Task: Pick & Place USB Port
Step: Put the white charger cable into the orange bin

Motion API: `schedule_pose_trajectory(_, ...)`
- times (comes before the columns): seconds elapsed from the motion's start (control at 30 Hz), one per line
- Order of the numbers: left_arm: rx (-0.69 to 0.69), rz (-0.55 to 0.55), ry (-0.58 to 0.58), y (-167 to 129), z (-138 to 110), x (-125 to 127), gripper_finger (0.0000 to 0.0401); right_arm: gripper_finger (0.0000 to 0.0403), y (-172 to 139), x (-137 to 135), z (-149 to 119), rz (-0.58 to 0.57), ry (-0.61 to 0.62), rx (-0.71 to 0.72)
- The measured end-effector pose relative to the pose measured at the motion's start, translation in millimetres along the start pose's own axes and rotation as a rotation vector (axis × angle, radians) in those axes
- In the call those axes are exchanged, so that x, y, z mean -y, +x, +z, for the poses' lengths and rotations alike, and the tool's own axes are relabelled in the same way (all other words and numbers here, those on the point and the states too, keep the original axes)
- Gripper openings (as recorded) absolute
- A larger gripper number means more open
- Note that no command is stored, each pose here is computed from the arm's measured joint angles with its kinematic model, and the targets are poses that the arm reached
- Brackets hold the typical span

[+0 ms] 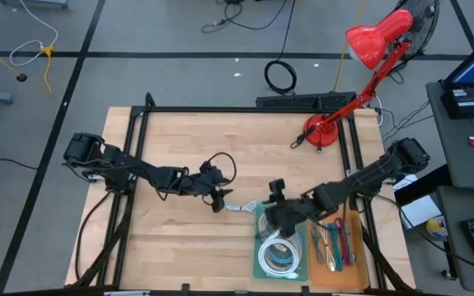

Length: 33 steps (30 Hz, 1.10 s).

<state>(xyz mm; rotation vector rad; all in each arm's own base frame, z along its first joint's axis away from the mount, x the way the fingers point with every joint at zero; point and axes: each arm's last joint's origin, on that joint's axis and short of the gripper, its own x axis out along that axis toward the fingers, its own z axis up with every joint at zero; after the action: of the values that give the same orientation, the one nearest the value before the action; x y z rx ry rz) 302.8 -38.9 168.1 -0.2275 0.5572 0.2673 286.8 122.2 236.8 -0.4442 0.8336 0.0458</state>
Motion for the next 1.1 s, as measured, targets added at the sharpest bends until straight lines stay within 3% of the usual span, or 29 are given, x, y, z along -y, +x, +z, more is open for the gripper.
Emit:
schedule_pose_trajectory(0.23,0.001,0.023,-0.042,8,11,-28,0.0191,0.0132,14,38,-14,-0.079,0.126,-0.123)
schedule_pose_trajectory(0.33,-0.016,-0.028,-0.034,11,15,-38,0.0191,0.0132,18,52,-16,-0.131,0.149,-0.138)
schedule_pose_trajectory(0.5,-0.055,-0.168,0.002,13,17,-47,0.0191,0.0132,23,75,-21,-0.311,0.171,-0.168)
schedule_pose_trajectory(0.7,-0.126,-0.38,0.114,10,11,-37,0.0191,0.0132,28,103,-29,-0.408,0.317,-0.183)
schedule_pose_trajectory(0.87,-0.143,-0.4,0.212,7,4,-23,0.0191,0.0132,36,115,-45,-0.451,0.443,-0.188)
schedule_pose_trajectory(1.1,-0.075,-0.327,0.358,2,0,-3,0.0191,0.0132,53,114,-76,-0.489,0.555,-0.178)
